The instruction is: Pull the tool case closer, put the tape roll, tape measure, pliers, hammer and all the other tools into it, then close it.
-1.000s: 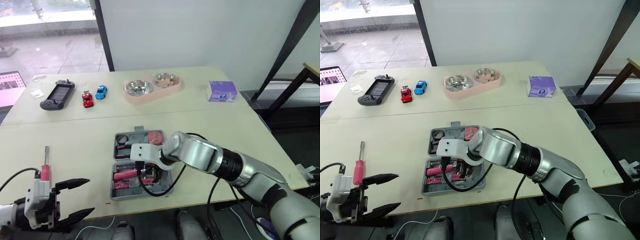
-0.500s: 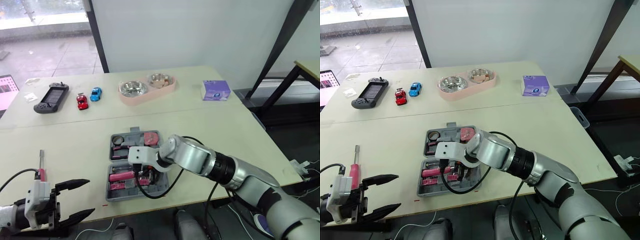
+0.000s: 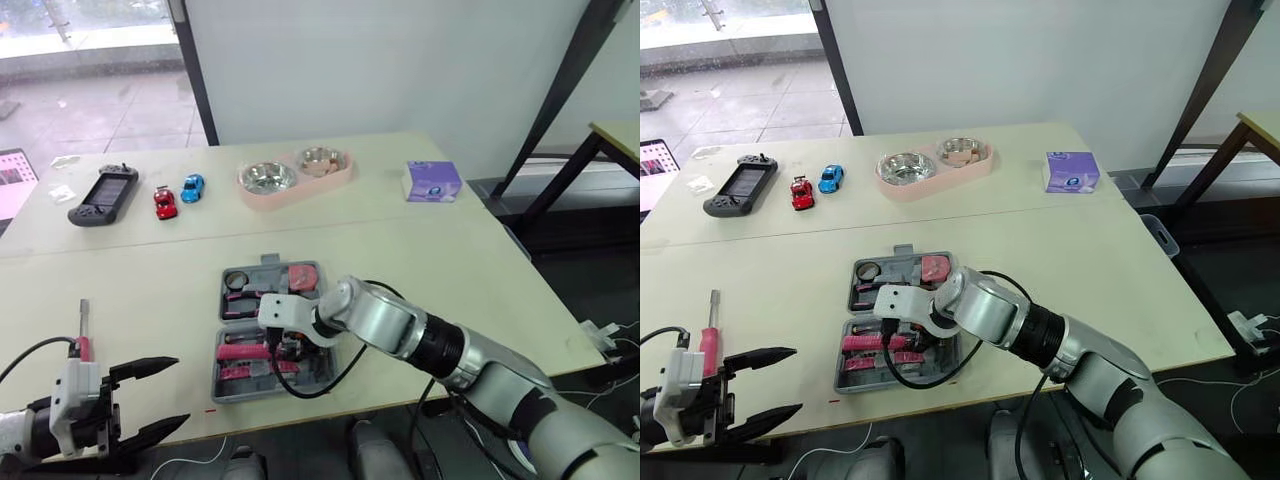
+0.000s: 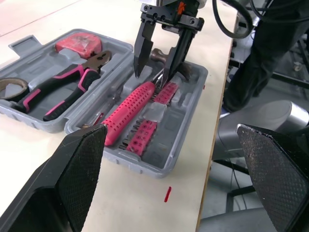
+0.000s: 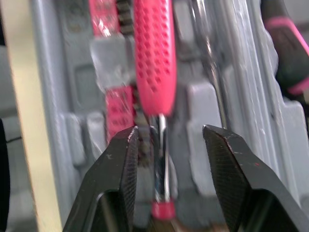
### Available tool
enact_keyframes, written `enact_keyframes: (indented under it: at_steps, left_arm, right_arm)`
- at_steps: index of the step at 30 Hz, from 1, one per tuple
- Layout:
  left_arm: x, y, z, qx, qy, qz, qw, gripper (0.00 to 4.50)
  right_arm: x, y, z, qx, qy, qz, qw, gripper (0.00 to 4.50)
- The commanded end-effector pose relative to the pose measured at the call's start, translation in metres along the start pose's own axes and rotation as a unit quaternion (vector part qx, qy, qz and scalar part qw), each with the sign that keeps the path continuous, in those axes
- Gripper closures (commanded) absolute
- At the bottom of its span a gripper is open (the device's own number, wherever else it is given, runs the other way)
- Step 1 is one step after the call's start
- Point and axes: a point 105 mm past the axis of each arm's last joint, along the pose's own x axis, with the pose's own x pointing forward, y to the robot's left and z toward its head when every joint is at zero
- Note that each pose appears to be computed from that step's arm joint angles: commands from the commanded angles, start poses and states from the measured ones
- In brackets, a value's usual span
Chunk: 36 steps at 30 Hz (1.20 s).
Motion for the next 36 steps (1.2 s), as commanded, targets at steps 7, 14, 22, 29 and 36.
enact_keyframes:
  at_steps: [7,14,22,29,36]
  left_arm:
    - [0.002,0.002,0.008,0.011,-0.005,-0.003,1.000,0.00]
    - [0.004,0.003,0.009,0.013,-0.005,-0.001,1.000,0.00]
    - [0.006,0.002,0.010,0.008,-0.005,-0.001,1.000,0.00]
    - [0.007,0.003,0.010,0.008,-0.005,0.001,1.000,0.00]
    - [0.007,0.003,0.010,0.007,-0.006,0.003,1.000,0.00]
  right_arm:
    - [-0.011,-0.005,0.023,-0.023,-0.058,-0.019,0.998,3.49]
    - [-0.018,0.002,0.023,-0.030,-0.091,-0.004,0.995,4.46]
    - [-0.013,0.010,0.004,-0.033,-0.099,-0.001,0.995,4.46]
    - [-0.004,0.005,-0.003,-0.025,-0.091,-0.019,0.995,4.46]
    - [0.005,0.004,-0.009,-0.029,-0.056,-0.016,0.998,4.46]
